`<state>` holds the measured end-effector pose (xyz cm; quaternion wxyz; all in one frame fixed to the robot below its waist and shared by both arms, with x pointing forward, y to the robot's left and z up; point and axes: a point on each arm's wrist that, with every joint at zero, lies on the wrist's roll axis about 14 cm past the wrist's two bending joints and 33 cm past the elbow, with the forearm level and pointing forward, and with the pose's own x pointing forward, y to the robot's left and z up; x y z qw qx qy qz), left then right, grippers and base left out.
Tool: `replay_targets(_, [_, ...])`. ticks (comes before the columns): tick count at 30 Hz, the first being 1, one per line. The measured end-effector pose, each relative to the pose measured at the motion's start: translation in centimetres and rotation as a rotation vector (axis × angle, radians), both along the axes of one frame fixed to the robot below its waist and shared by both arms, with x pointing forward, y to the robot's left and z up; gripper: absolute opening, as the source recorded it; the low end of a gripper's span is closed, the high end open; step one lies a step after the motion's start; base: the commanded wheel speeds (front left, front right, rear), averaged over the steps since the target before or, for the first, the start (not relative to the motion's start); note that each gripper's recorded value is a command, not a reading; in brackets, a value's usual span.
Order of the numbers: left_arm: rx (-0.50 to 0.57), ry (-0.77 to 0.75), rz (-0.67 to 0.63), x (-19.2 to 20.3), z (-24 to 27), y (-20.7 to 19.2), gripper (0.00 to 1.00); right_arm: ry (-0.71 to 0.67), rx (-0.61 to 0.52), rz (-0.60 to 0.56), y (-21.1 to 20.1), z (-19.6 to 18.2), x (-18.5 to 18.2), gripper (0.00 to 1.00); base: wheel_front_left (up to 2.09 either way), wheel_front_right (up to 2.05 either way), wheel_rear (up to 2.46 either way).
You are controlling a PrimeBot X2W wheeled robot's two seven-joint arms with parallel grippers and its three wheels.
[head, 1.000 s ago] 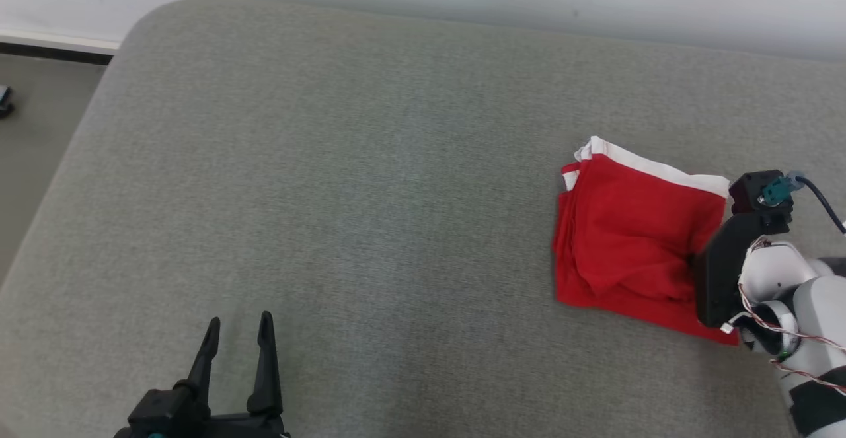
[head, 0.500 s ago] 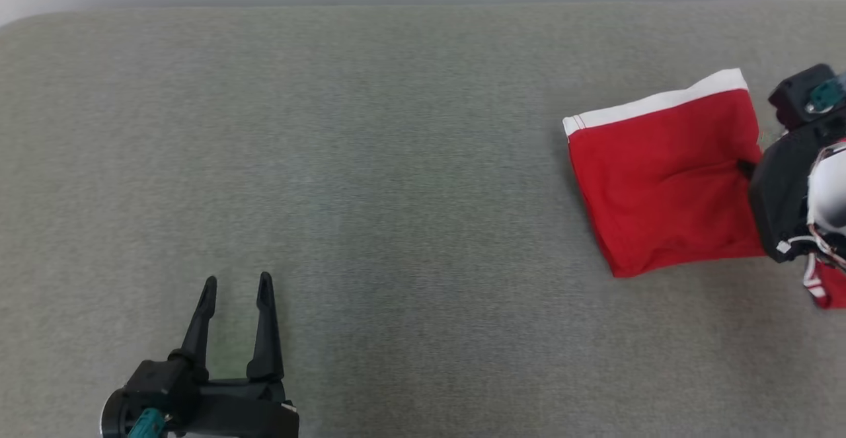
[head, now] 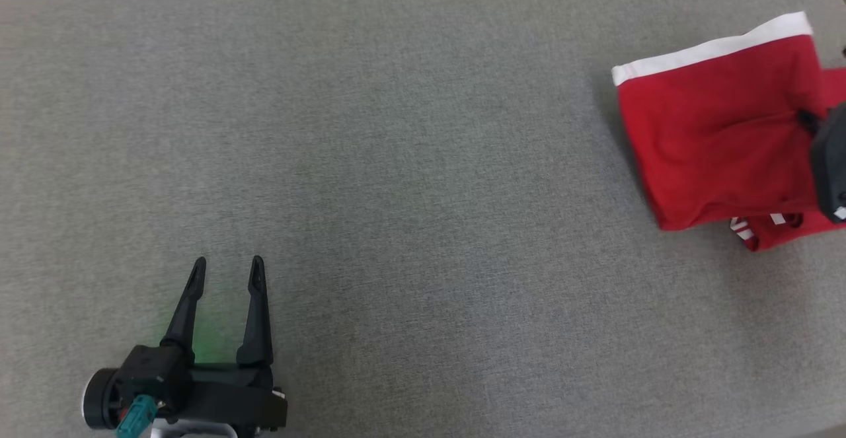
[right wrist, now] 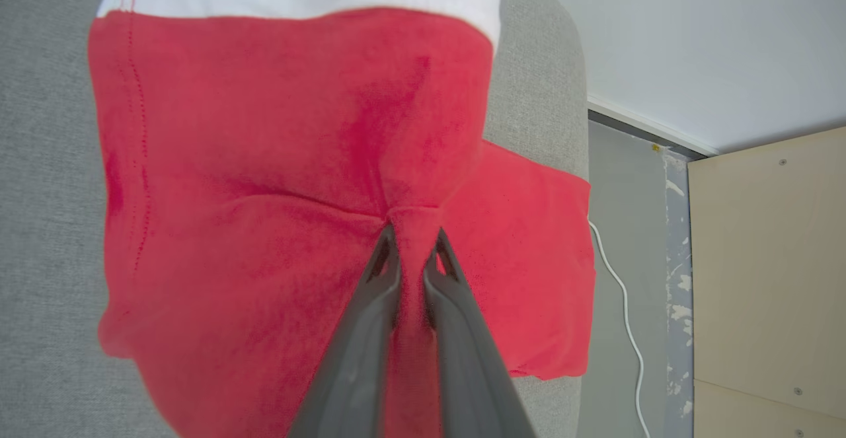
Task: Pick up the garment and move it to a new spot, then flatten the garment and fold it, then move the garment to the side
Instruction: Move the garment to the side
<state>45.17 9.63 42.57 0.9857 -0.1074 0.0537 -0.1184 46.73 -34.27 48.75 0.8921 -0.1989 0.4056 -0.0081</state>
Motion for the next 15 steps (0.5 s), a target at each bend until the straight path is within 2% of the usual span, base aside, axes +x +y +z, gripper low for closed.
replay_targets(15, [0.017, 0.028, -0.083, 1.3, -2.4, -2.0, 1.0, -0.01, -0.141, -0.184, -8.9, -1.2, -1.5, 0.0, 0.0, 0.0, 0.0])
